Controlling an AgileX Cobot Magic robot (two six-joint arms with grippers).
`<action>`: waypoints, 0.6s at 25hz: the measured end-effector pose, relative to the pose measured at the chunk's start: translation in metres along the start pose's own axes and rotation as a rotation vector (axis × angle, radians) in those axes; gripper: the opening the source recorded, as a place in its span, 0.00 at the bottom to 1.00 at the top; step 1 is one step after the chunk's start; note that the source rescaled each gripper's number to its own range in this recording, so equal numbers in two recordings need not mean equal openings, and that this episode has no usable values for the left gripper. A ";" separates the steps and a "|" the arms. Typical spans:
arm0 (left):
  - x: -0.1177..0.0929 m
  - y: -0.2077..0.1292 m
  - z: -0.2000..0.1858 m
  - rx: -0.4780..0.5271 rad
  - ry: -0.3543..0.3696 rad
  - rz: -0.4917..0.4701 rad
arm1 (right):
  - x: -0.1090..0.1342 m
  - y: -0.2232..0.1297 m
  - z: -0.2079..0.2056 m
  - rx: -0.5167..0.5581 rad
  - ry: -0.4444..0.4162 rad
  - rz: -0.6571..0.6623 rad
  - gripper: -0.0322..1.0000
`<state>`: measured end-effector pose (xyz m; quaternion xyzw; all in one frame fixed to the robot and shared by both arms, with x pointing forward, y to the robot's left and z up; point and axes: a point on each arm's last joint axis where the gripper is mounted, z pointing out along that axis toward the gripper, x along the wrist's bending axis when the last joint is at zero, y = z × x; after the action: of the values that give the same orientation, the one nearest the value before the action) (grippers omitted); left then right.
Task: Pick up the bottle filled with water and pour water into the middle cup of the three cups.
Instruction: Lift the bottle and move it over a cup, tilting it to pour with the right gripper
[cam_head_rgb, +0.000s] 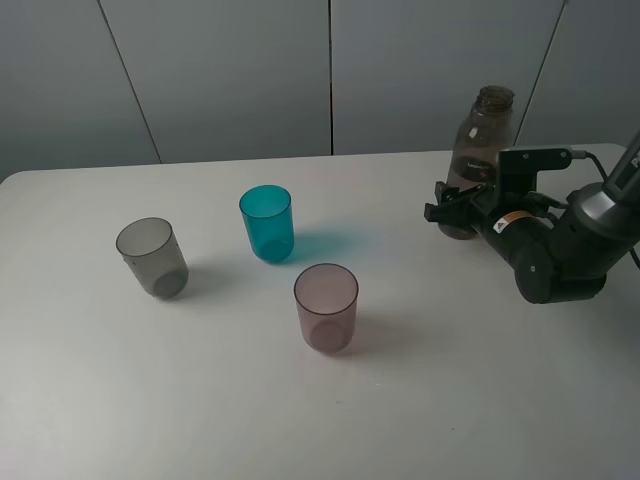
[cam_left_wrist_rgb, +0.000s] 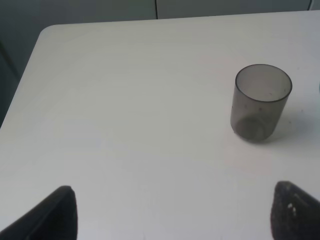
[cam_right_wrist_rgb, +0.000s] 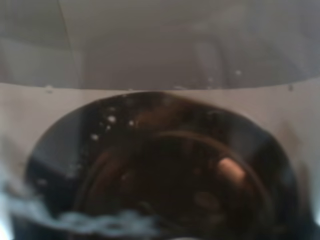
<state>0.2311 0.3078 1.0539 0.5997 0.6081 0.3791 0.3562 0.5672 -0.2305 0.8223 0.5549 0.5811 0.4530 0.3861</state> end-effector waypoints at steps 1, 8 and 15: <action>0.000 0.000 0.000 0.000 0.000 0.000 | 0.000 0.000 0.000 -0.002 0.000 0.000 0.04; 0.000 0.000 0.000 0.000 0.000 0.000 | 0.000 0.000 0.000 -0.005 0.000 0.000 0.04; 0.000 0.000 0.000 0.000 0.000 0.000 | 0.001 0.000 0.000 -0.004 0.014 -0.013 0.04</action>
<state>0.2311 0.3078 1.0539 0.5997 0.6081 0.3791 0.3562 0.5672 -0.2292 0.8227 0.5469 0.5867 0.4557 0.3861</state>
